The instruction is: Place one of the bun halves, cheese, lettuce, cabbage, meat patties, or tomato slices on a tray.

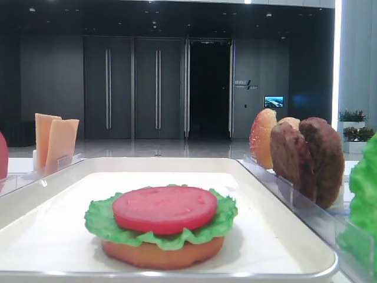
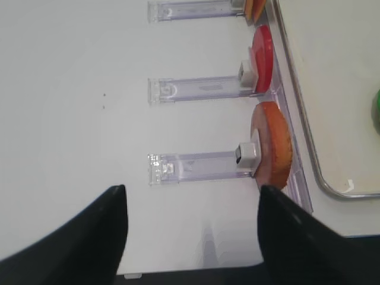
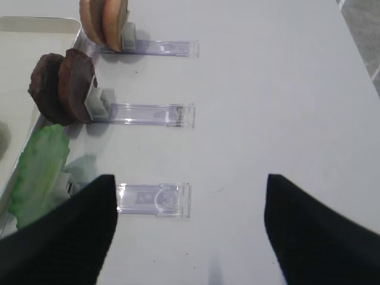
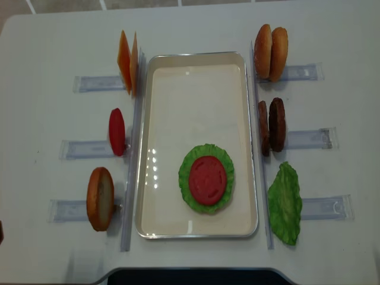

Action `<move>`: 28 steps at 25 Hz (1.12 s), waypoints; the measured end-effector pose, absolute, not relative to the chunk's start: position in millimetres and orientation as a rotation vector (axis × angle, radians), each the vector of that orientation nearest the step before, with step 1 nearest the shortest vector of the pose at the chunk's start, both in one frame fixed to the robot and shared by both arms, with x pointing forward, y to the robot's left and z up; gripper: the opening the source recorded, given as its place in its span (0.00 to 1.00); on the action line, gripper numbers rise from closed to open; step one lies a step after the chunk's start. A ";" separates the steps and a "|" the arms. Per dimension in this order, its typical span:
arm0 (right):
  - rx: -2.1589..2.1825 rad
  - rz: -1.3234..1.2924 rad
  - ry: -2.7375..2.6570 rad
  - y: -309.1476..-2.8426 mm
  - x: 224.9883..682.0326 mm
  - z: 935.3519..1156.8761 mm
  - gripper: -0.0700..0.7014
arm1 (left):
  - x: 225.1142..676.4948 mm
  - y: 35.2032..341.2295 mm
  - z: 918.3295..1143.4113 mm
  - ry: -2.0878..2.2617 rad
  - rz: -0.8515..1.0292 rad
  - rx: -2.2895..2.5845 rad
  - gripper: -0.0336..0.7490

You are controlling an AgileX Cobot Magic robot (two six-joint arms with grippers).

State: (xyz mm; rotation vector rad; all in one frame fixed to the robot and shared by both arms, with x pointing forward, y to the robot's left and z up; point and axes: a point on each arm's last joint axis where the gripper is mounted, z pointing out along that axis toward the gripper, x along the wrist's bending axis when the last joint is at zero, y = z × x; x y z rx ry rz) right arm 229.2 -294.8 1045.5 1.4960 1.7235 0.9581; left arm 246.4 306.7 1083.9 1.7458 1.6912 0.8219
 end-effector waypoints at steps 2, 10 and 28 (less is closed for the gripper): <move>1.496 0.958 1.724 -294.8 229.2 1045.5 0.77 | 244.2 305.2 1076.9 1.646 0.834 1.739 0.70; 1.496 0.959 1.724 -294.7 229.2 1045.5 0.77 | 244.8 303.2 1051.5 1.591 0.854 1.707 0.67; 1.496 0.961 1.724 -294.6 229.2 1045.5 0.77 | 245.5 302.6 1041.7 1.557 0.868 1.746 0.62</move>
